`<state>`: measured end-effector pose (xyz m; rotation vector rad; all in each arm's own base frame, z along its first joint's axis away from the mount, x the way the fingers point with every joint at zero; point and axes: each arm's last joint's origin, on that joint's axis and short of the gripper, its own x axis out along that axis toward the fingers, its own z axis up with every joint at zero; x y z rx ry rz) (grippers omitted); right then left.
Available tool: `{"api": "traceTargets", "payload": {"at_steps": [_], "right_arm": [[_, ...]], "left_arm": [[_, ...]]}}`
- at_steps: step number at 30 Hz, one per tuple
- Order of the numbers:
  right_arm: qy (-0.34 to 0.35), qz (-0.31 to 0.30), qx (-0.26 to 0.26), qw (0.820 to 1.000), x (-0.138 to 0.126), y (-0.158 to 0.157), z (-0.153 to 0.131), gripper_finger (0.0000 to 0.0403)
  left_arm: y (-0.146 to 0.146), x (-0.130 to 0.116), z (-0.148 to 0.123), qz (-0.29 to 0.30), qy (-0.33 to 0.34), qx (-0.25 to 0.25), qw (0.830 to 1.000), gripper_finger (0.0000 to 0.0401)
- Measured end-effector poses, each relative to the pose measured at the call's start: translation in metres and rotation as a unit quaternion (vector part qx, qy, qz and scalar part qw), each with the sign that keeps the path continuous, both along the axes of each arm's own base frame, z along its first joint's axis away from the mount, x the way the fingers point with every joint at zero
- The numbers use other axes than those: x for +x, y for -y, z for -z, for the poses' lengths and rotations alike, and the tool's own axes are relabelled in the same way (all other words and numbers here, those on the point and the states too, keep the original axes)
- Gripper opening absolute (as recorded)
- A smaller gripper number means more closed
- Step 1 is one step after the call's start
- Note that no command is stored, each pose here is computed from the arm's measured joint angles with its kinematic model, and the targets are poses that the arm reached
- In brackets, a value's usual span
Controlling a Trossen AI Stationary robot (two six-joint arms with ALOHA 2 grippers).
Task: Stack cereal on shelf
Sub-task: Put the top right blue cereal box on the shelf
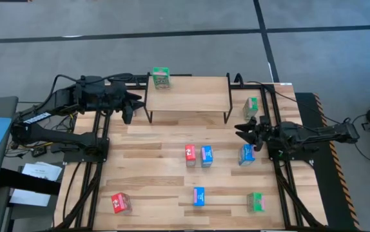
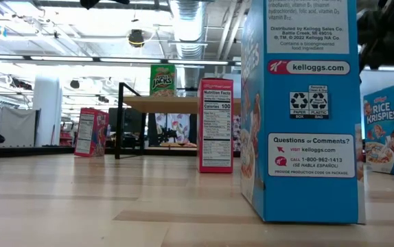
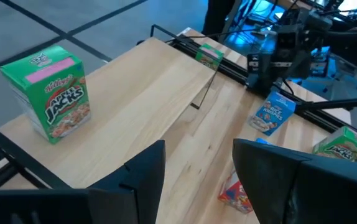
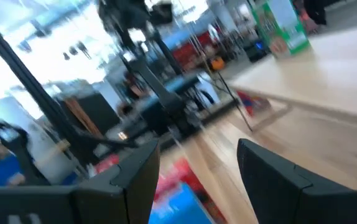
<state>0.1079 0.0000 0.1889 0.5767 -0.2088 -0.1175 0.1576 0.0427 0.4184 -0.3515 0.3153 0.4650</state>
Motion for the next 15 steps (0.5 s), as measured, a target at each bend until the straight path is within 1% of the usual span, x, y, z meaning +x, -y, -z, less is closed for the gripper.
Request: {"api": "traceTargets", "payload": {"at_steps": [2,4,7,10,13,15], "right_arm": [[0.013,0.0,0.002,1.0,-0.001,0.0,-0.01,0.024],[0.016,0.0,-0.007,1.0,-0.003,0.0,-0.023,0.024],[-0.013,0.003,-0.027,1.0,-0.005,0.0,-0.042,0.024],[-0.059,0.014,-0.025,0.998,-0.009,0.001,-0.061,0.024],[-0.111,0.016,0.01,0.994,-0.013,0.002,-0.079,0.024],[-0.135,0.015,0.057,0.989,-0.015,0.002,-0.09,0.024]], "left_arm": [[0.0,0.0,0.0,0.0,0.0,0.0,1.0,0.0176],[0.0,0.0,0.0,0.0,0.0,0.0,1.0,0.0176],[0.0,0.0,0.0,0.0,0.0,0.0,1.0,0.0176],[0.0,0.0,0.001,0.0,-0.006,-0.001,1.0,0.0176],[0.0,-0.001,0.003,0.0,-0.017,-0.004,1.0,0.0176],[0.0,-0.002,0.004,0.0,-0.021,-0.005,1.0,0.0176]]}}
